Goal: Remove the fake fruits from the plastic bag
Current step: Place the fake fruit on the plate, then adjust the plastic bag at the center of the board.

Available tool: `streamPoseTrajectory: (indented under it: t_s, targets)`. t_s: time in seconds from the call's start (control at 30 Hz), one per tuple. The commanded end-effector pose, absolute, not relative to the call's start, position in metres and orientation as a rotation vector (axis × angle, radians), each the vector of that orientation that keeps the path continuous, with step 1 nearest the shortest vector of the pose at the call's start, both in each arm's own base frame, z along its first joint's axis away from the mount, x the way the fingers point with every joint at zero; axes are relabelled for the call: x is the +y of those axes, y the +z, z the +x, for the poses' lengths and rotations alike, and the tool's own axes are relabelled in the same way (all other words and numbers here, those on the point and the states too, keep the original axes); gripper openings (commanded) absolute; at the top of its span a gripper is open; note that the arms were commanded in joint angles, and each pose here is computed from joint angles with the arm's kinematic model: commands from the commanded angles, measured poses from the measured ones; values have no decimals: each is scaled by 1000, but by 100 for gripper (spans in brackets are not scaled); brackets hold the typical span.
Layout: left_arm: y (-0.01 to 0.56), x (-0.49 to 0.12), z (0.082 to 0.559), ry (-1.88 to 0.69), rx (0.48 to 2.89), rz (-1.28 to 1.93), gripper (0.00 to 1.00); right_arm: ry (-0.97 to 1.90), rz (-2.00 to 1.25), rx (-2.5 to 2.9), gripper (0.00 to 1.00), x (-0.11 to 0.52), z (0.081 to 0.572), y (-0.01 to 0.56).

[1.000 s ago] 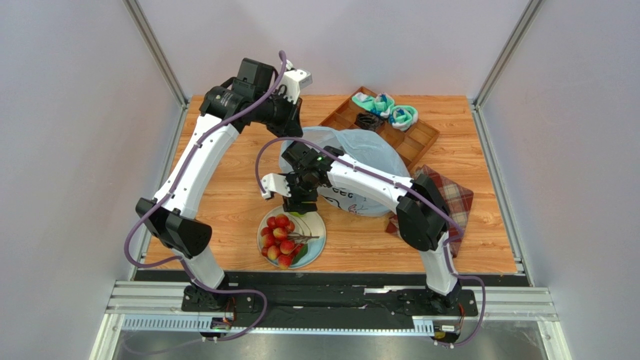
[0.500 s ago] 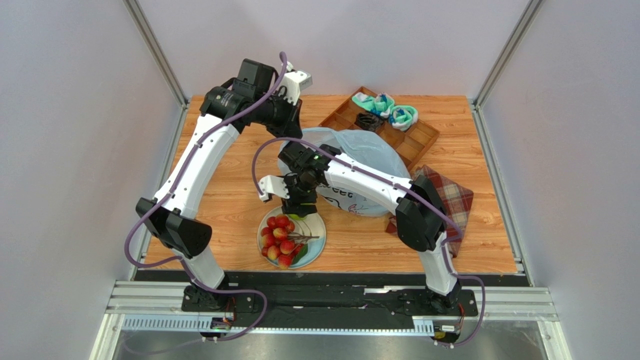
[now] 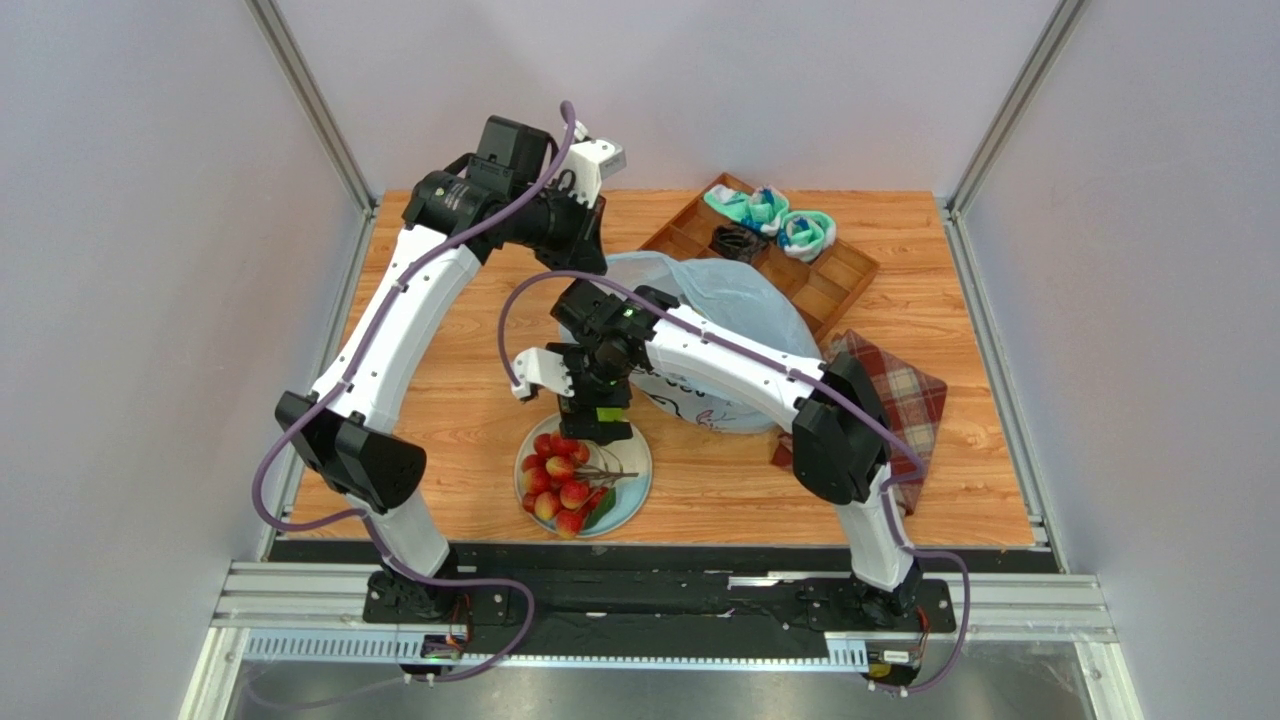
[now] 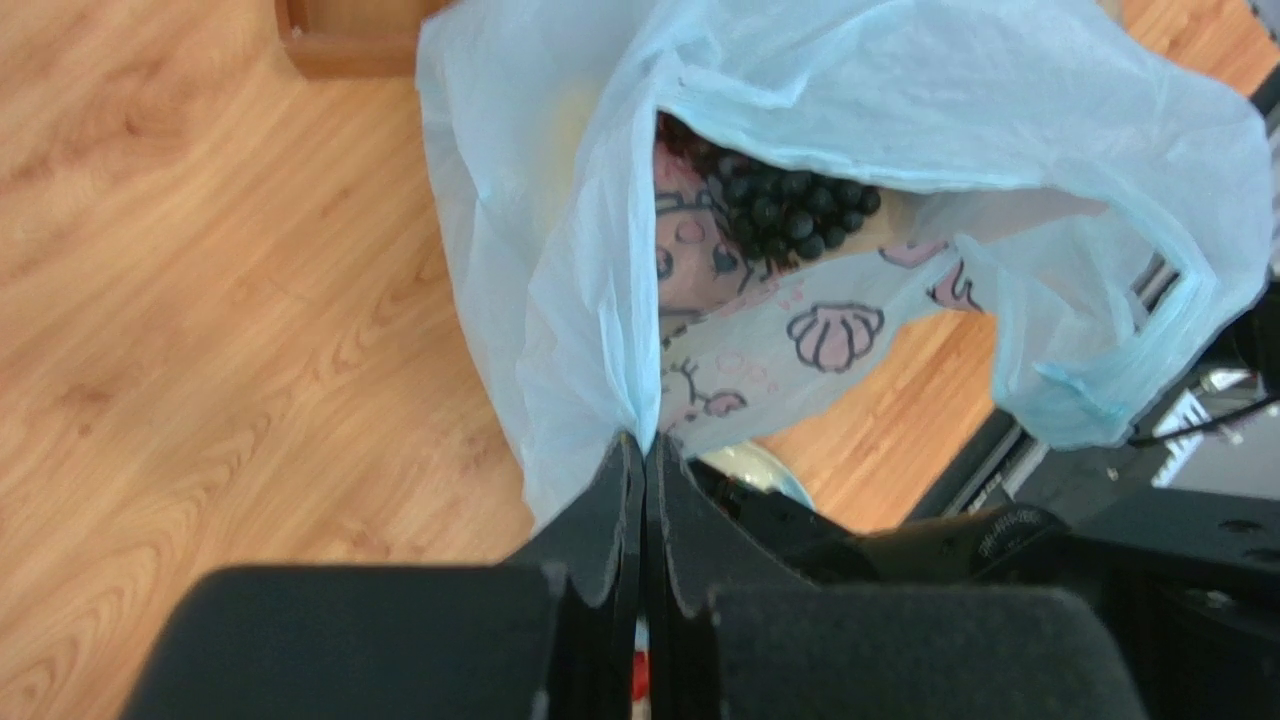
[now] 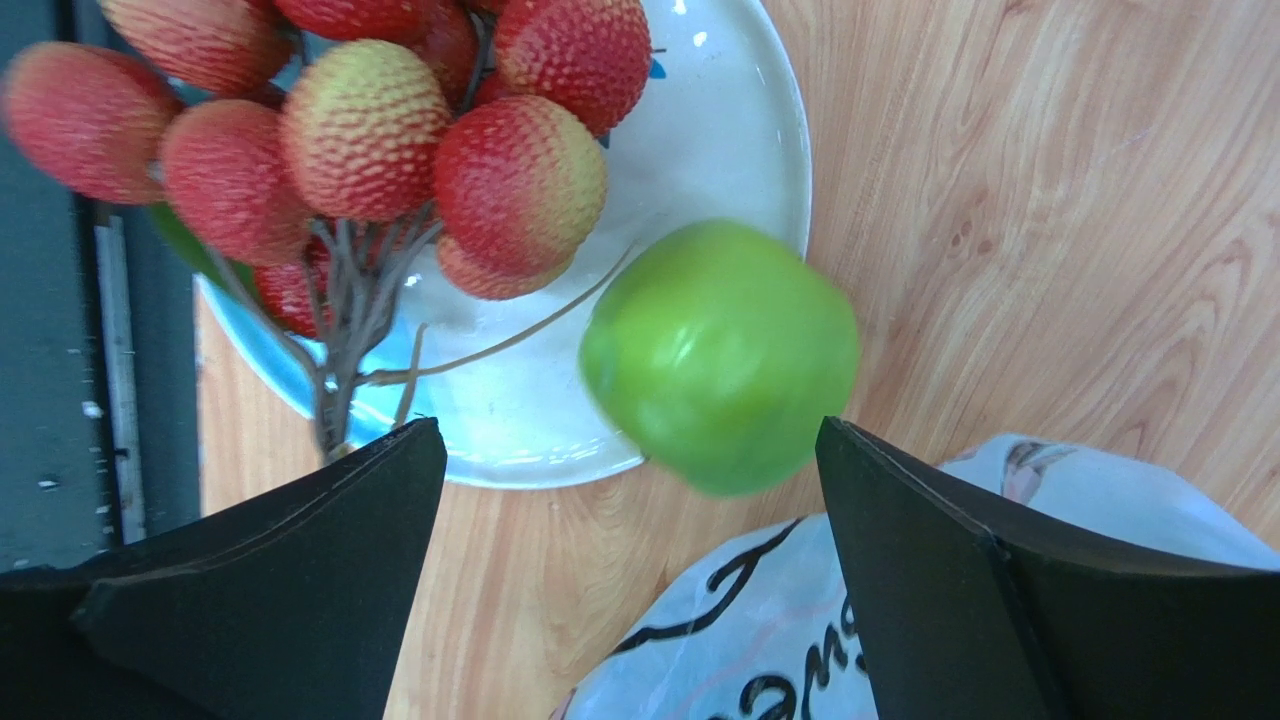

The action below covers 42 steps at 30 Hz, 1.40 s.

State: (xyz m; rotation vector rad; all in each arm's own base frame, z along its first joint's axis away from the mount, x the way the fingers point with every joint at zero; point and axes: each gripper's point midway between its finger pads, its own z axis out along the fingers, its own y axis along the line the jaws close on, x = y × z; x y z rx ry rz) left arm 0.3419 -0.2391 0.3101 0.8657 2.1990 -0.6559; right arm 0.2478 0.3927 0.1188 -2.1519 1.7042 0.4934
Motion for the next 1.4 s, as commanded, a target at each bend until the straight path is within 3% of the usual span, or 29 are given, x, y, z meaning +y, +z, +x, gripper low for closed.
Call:
streamPoseTrajectory:
  t_s: [0.0, 0.17, 0.23, 0.3, 0.47, 0.5, 0.63, 0.7, 0.87, 1.0, 1.13, 1.37]
  targets:
    - [319, -249, 339, -718, 2170, 884, 0, 582, -1918, 1527, 99, 391, 233, 250]
    - [315, -253, 340, -742, 2183, 884, 0, 538, -1783, 1412, 93, 354, 235, 308]
    - [314, -256, 338, -764, 2182, 892, 0, 462, -1717, 1373, 83, 328, 253, 323]
    - [313, -257, 339, -767, 2182, 900, 0, 371, -1685, 1400, 72, 308, 284, 306]
    - [310, -257, 340, -747, 2182, 916, 0, 306, -1693, 1598, 58, 281, 340, 239]
    - [312, -257, 339, -750, 2179, 915, 0, 295, -1692, 1643, 49, 271, 349, 225]
    - [314, -259, 330, -788, 2180, 918, 0, 241, -1759, 1813, 37, 244, 354, 160]
    - [311, -258, 326, -804, 2192, 920, 0, 233, -1772, 1872, 35, 226, 338, 150]
    - [309, -258, 304, -870, 2210, 925, 0, 286, -1934, 2040, 36, 153, 234, 110]
    - [315, -261, 282, -934, 2187, 964, 0, 307, -1968, 1977, 39, 131, 190, 131]
    - [298, -263, 271, -938, 2225, 999, 0, 233, -1917, 1918, 40, 137, 209, 137]
    - [286, -259, 283, -852, 2276, 972, 0, 320, -1836, 1965, 48, 197, 289, 143]
